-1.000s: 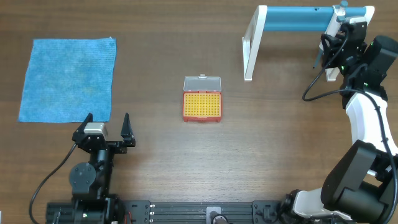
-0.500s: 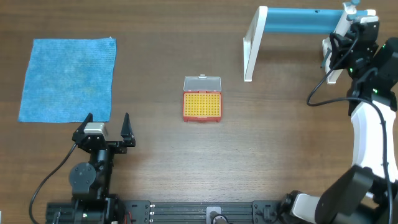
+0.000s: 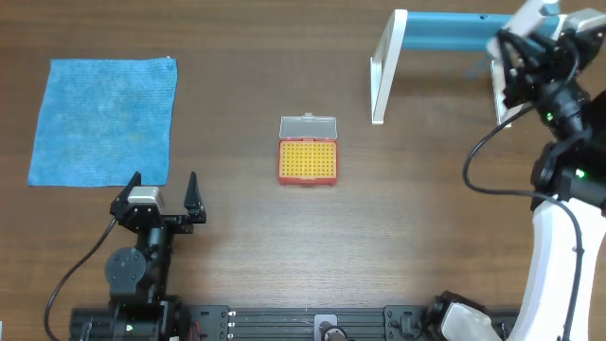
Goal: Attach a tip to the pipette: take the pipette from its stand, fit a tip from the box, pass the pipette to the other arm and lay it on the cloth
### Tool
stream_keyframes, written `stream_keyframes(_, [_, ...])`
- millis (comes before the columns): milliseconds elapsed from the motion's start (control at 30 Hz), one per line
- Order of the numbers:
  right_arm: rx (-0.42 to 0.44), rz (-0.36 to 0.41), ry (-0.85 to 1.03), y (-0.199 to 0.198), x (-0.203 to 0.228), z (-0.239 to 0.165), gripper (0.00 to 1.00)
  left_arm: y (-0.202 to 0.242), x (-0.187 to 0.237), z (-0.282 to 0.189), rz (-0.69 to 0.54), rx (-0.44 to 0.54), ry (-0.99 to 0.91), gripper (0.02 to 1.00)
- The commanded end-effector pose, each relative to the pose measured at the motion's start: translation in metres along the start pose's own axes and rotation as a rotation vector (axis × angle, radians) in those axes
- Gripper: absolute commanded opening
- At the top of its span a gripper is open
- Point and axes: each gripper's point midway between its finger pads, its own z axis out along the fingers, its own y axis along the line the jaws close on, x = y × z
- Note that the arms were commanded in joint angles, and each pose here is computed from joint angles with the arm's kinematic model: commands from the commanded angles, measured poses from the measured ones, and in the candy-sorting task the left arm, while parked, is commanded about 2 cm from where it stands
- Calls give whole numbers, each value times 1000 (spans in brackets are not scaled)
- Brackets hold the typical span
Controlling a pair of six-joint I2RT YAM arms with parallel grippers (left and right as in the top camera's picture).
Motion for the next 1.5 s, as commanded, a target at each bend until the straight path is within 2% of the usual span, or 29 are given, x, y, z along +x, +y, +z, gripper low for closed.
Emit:
stream_keyframes(33, [-329,81,23,91,-6,16,77,-2,0,0,-8,10,0,996])
stream_keyframes(133, [-490,17,12,153,1,33,77,-2,0,0,-8,10,0,996])
stream_keyframes(167, [-519,-1,8,168,5,37,80,-2,0,0,-8,10,0,993])
stream_keyframes(300, [-616,-76,0,226,27,47,80,-2,0,0,-8,10,0,996])
stream_keyframes(400, [-690,-99,-31,256,43,45,77,-2,0,0,-8,10,0,996])
stream_keyframes(467, [-701,-101,-47,266,63,44,80,-2,0,0,-8,10,0,996])
stream_keyframes(567, [-664,-93,-61,271,84,45,82,-2,0,0,-8,10,0,996])
stream_keyframes(733, [-540,-75,2,276,122,61,80,-2,0,0,-8,10,0,998])
stream_keyframes(967, [-315,-62,109,260,175,98,77,-2,0,0,-8,10,0,996])
stream_keyframes(1167, [-199,-66,48,251,192,108,73,-2,0,0,-8,10,0,996])
stream_keyframes(1300, [-151,-43,21,245,208,98,77,-2,0,0,-8,10,0,996])
stream_keyframes(1500, [-148,-38,43,242,222,90,77,-2,0,0,-8,10,0,996])
